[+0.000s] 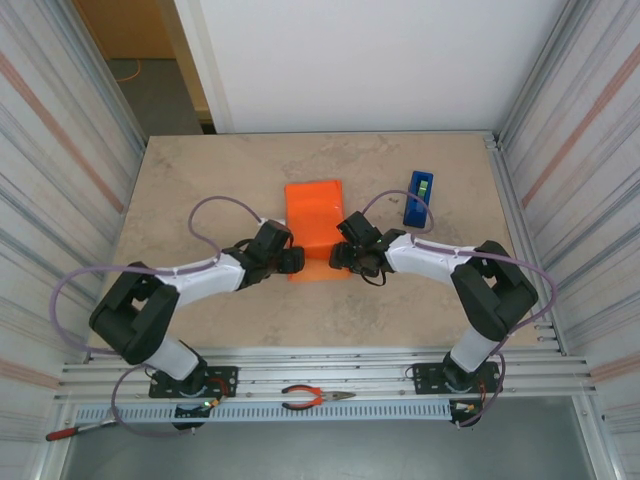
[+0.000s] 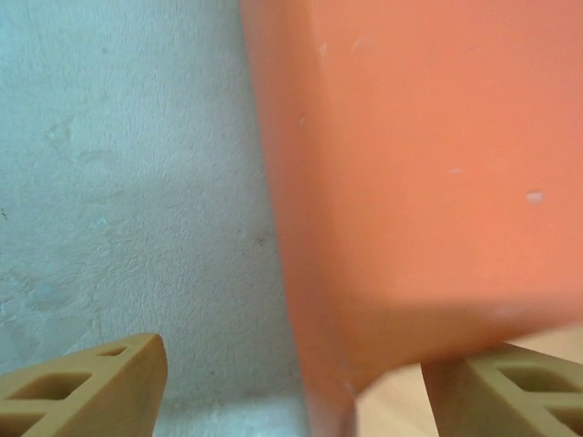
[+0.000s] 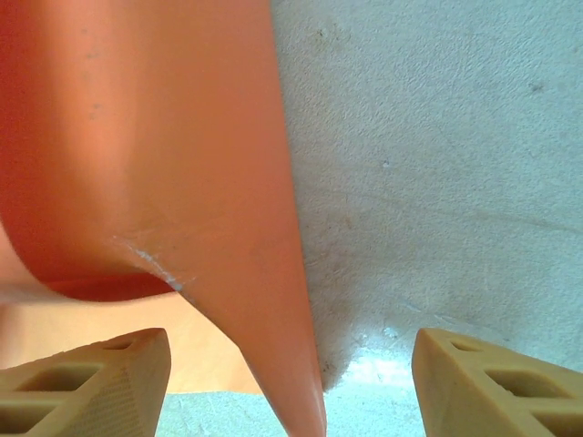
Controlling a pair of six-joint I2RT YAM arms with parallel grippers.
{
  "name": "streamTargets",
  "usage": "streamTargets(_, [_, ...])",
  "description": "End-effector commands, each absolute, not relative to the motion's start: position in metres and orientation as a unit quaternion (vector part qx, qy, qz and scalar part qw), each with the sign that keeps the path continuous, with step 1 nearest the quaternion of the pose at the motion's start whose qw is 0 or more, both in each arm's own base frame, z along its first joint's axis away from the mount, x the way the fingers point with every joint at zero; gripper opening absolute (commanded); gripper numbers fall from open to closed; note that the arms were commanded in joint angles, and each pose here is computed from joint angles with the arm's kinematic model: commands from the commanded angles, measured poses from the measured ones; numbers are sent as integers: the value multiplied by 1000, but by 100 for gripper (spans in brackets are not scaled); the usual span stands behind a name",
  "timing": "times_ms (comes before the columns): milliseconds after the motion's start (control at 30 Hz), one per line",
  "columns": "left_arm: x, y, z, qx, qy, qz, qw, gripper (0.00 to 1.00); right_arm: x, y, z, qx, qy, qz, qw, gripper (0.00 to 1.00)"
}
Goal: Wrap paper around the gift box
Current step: Fold the third fold of the wrapping paper on the gift box.
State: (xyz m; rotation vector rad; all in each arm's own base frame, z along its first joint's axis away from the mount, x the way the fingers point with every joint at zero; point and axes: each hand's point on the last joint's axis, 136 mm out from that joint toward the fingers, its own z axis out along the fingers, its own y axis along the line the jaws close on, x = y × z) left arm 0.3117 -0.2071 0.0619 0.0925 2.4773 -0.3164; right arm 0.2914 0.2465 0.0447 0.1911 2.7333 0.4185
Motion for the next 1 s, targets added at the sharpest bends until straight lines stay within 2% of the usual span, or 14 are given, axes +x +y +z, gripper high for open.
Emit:
streamTargets(0, [303, -206, 76, 12, 940, -144, 309, 71, 291, 238, 51, 71, 969, 140, 189, 66])
streamTargets(200, [291, -198, 63, -33, 944, -156, 290, 62, 287, 238, 44, 77, 969, 147, 182, 60])
streamTargets(400, [288, -203, 47, -26, 949, -147, 278, 52, 288, 240, 40, 72, 971, 149, 174, 53])
streamTargets(567, [287, -206, 38, -22, 952, -140, 272, 44, 288, 242, 37, 67, 971, 152, 169, 43])
streamTargets(700, [288, -206, 32, -15, 955, -129, 268, 30, 287, 244, 34, 65, 972, 154, 164, 33])
streamTargets(767, [289, -205, 30, -13, 956, -123, 267, 27, 287, 245, 33, 65, 972, 157, 162, 28])
streamTargets(967, [288, -204, 24, -9, 959, -113, 261, 11, 286, 246, 32, 66, 972, 158, 161, 19])
